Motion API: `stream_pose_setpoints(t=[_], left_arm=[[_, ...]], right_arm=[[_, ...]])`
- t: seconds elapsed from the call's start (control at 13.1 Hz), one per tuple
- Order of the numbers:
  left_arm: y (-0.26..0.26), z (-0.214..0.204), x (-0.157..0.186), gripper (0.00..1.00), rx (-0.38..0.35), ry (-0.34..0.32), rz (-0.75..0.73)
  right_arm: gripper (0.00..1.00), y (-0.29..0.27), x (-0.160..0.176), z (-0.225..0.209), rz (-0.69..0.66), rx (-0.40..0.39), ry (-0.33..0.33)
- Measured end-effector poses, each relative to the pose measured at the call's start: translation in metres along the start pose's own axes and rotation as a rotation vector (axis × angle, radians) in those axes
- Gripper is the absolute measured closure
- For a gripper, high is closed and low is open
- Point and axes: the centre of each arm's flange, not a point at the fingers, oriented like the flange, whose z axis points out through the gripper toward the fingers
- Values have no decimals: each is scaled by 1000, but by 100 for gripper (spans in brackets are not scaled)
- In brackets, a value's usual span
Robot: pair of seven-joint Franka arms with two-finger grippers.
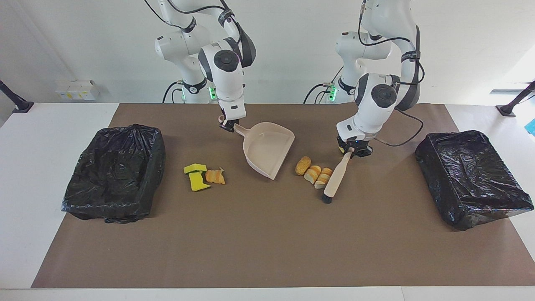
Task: Sweep and dump trash in bin
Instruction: 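Sweep the chunks into the dustpan with the brush in the left gripper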
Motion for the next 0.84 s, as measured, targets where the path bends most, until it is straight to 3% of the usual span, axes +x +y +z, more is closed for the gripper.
stream_pose_setpoints(t=[0.38, 0.84], left_arm=[[54, 4, 1, 74, -31, -8, 3], [170, -2, 3, 74, -65, -45, 29]], right_arm=[[68, -7, 44, 17, -79, -22, -126], [68, -4, 50, 12, -79, -19, -137]])
